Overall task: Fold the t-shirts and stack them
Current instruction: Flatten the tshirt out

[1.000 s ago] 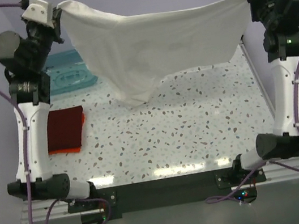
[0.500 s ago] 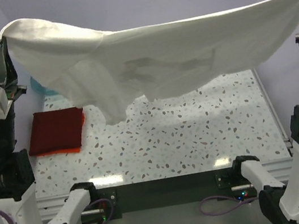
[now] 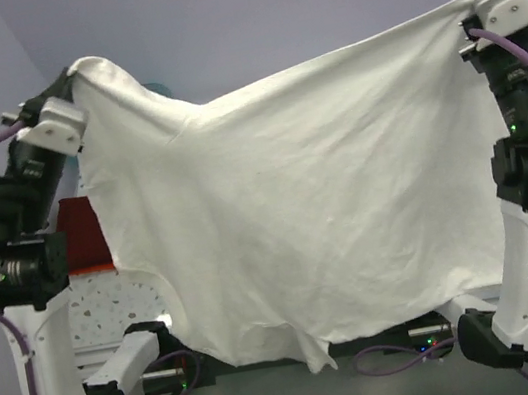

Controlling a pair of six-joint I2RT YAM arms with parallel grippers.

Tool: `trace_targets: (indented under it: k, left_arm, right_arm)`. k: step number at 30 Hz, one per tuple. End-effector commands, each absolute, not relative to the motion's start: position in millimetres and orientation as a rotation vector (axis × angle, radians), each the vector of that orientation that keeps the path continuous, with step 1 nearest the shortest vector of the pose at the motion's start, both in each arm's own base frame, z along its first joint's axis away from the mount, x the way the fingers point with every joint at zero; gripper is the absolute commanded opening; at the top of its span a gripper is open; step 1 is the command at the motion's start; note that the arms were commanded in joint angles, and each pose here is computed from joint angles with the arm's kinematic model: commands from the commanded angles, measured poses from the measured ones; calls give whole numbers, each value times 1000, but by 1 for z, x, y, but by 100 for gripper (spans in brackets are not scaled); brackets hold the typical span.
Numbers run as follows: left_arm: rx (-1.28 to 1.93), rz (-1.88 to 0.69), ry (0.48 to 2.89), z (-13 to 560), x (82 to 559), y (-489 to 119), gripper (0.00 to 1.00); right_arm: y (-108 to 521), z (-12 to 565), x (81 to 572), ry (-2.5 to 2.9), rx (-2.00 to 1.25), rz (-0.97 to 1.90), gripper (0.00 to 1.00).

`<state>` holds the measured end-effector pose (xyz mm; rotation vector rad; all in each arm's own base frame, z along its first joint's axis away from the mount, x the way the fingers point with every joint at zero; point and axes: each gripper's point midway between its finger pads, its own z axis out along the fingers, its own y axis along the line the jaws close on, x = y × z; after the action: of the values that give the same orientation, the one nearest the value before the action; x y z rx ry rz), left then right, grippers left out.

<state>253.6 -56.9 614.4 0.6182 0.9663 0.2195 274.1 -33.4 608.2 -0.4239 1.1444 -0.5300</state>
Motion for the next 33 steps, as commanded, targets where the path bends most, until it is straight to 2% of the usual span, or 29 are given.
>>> trace_targets:
  k: [1, 8, 11, 13, 14, 16, 17, 19, 20, 22, 27, 33]
  left_arm:
    - [760, 133, 1211, 518, 322, -70, 0]
    - [878, -88, 1464, 383, 415, -122, 0]
    - [933, -131, 1576, 312, 450, -143, 0]
    - [934, -116, 1605, 289, 475, -149, 0]
    - [958, -132, 1668, 252, 493, -154, 0]
    - [946, -100, 1677, 245, 524, -157, 0]
    - [952, -106, 1746, 208, 544, -158, 0]
    - [939, -85, 1739, 215, 575, -162, 0]
    - [950, -107, 1791, 181, 589, -166, 0]
    - [942, -117, 1793, 172, 613, -172, 0]
    - [953, -125, 1744, 156, 635, -187, 0]
    - [891, 23, 1781, 134, 647, -164, 0]
  right_arm:
    - [-15, 522, 325, 1366, -594, -347, 0]
    - [-28, 365, 393, 1679, -677, -267, 0]
    - [-44, 300, 426, 1798, -690, -292, 0]
    - [-51, 255, 450, 1872, -722, -283, 0]
    - [-55, 243, 459, 1896, -722, -284, 0]
    - [-61, 215, 475, 1953, -733, -285, 0]
    - [-65, 194, 488, 1997, -741, -276, 0]
    - [-74, 173, 501, 2048, -746, -297, 0]
    - [-78, 158, 512, 2078, -746, -299, 0]
    - [-85, 152, 524, 2095, -741, -325, 0]
    - [-89, 110, 542, 2193, -760, -334, 0]
    - [-84, 101, 565, 2218, -735, -384, 0]
